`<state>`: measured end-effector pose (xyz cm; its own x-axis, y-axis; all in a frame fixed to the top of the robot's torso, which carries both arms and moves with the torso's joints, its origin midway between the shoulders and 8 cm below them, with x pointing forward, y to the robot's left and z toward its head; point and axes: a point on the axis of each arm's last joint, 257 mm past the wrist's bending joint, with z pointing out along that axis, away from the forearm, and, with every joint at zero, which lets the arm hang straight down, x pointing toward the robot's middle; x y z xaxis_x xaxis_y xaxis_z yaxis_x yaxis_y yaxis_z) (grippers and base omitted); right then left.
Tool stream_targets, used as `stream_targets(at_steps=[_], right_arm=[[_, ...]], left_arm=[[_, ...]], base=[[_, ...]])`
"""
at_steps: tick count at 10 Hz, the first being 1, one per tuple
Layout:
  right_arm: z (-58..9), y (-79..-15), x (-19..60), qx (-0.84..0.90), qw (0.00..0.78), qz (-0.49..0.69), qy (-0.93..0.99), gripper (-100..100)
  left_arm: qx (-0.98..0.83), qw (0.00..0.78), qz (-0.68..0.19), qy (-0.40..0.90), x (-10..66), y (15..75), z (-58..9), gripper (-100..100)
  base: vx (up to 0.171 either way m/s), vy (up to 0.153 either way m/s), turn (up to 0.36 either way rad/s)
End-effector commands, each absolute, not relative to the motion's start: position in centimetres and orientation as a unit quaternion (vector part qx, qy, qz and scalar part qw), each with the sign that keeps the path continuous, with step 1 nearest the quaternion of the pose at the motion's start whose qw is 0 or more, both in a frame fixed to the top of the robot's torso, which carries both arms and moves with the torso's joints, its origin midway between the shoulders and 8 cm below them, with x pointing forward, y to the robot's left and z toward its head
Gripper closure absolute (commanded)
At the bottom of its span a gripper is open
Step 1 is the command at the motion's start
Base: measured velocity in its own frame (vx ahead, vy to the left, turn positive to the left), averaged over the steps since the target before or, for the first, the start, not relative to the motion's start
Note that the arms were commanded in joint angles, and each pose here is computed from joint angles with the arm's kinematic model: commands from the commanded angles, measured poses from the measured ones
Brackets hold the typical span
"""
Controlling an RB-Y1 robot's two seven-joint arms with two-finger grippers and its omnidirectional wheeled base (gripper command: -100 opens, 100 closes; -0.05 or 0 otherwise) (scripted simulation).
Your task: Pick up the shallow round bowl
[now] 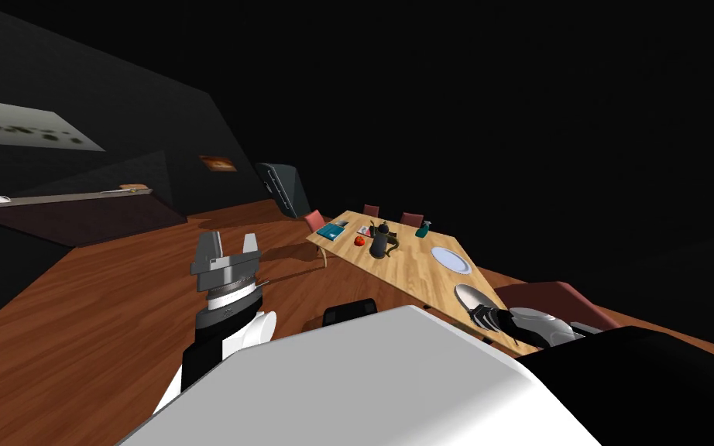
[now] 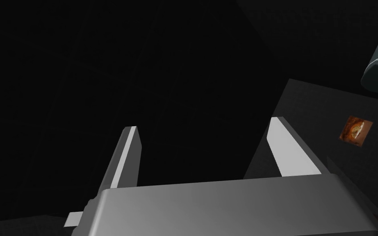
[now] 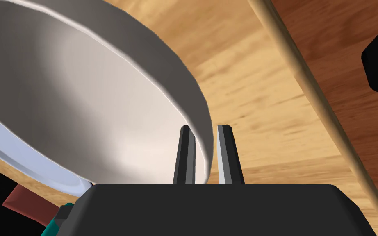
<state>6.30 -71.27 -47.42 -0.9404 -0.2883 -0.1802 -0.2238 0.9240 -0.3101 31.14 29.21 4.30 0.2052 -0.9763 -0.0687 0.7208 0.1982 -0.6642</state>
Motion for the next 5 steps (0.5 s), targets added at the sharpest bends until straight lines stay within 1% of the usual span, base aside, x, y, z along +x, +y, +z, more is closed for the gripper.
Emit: stream_targets(at_steps=[1, 2, 3, 5], right_arm=[[-47.4, -71.3, 6.3, -0.131, 0.112, -0.144, 0.974, 0], [-46.3, -72.0, 6.4, -0.135, 0.111, -0.145, 0.974, 100], [-46.3, -72.0, 6.4, -0.135, 0.111, -0.145, 0.974, 100], [-45.5, -72.6, 6.6, -0.138, 0.111, -0.145, 0.974, 100]], left_arm=[[-0.256, 0.733, -0.579, 0.249, 31.1, 29.2, 4.3, 0], [-0.256, 0.733, -0.579, 0.249, 31.1, 29.2, 4.3, 0], [-0.256, 0.733, -0.579, 0.249, 31.1, 29.2, 4.3, 0], [-0.256, 0.733, -0.579, 0.249, 31.1, 29.2, 4.3, 0]], base=[[0.000, 0.000, 0.000], [0.012, 0.047, -0.063], [0.006, 0.063, -0.046], [0.003, 0.036, -0.021]])
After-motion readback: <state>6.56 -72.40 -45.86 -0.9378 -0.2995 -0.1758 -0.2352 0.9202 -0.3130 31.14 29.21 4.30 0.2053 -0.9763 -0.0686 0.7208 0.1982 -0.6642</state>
